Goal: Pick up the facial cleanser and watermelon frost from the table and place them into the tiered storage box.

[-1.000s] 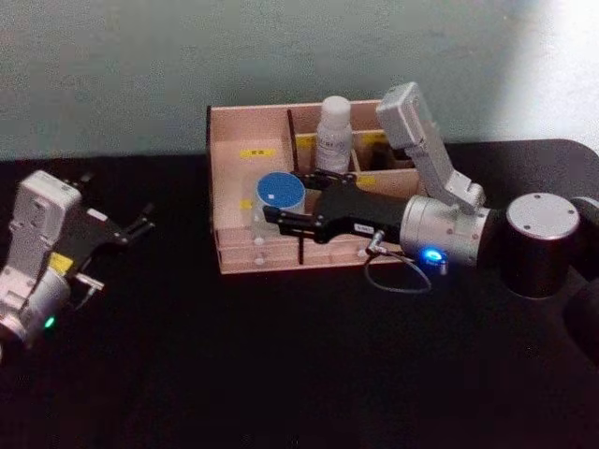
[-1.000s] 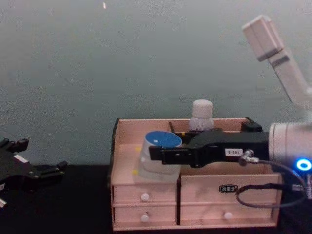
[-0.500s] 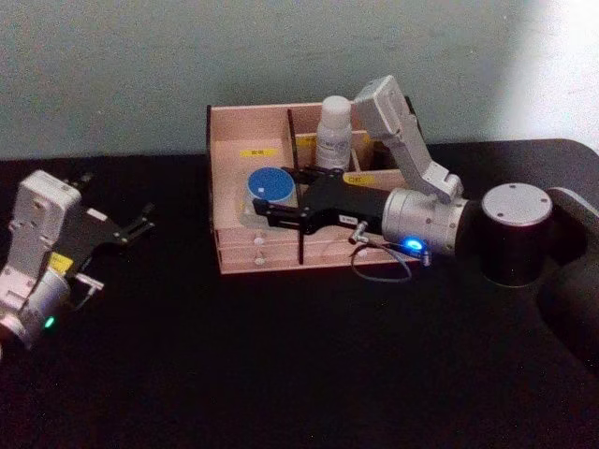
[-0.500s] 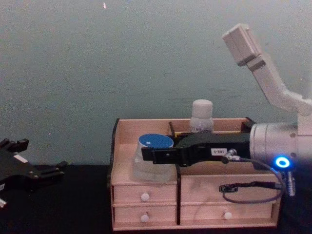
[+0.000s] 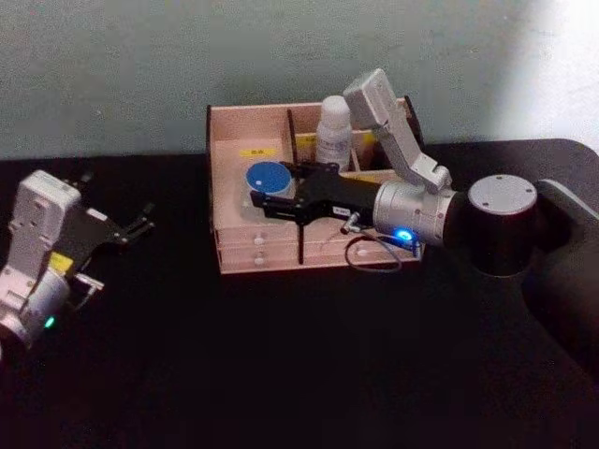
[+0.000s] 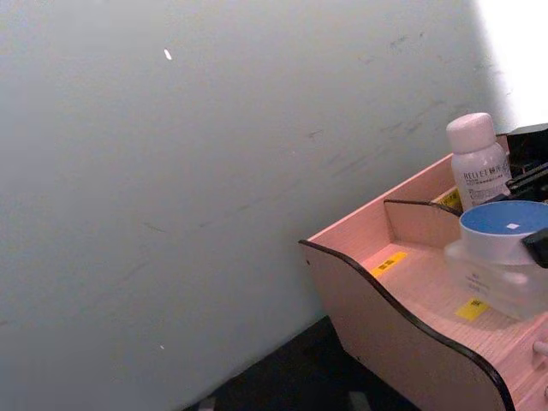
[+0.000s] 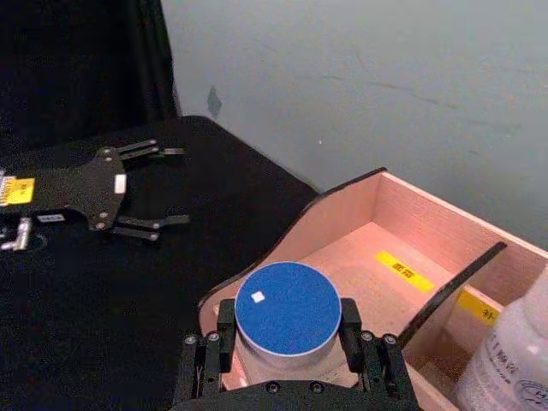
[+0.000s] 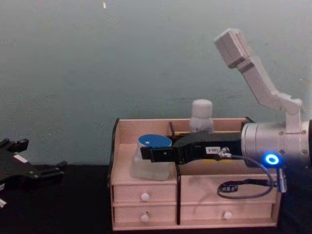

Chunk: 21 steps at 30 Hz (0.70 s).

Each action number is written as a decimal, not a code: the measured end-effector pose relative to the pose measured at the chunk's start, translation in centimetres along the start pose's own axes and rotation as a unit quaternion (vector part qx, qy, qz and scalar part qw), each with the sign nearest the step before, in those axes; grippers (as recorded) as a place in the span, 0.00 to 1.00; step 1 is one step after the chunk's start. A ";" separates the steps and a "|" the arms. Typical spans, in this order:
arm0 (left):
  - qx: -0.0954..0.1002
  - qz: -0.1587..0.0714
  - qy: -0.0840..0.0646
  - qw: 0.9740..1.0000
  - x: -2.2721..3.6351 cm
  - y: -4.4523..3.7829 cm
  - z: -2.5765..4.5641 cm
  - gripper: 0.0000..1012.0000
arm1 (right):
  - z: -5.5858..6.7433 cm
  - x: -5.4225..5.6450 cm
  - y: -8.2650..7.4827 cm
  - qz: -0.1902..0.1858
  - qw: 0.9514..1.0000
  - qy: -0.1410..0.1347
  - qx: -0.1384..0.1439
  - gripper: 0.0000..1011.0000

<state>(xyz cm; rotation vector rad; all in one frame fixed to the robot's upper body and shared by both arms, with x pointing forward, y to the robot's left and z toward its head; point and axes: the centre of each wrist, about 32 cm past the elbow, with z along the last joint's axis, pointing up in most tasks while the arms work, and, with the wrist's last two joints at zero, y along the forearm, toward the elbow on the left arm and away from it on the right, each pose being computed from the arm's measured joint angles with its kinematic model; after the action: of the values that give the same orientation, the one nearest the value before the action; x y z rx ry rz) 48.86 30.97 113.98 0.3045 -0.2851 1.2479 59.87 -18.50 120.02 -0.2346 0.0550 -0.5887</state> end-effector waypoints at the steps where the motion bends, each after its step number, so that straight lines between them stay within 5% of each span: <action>1: 0.000 0.000 0.000 1.000 0.00 0.00 0.00 0.99 | 0.0 0.1 0.1 -0.001 1.000 0.001 -0.001 0.72; 21: 0.000 0.000 0.000 1.000 0.00 0.00 0.00 0.99 | 0.1 0.7 0.9 -0.008 1.000 0.015 -0.006 0.72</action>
<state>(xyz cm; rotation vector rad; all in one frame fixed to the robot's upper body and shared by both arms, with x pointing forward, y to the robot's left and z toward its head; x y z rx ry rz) 48.86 30.97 113.98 0.3045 -0.2850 1.2480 60.98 -18.13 119.91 -0.2372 0.0854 -0.6081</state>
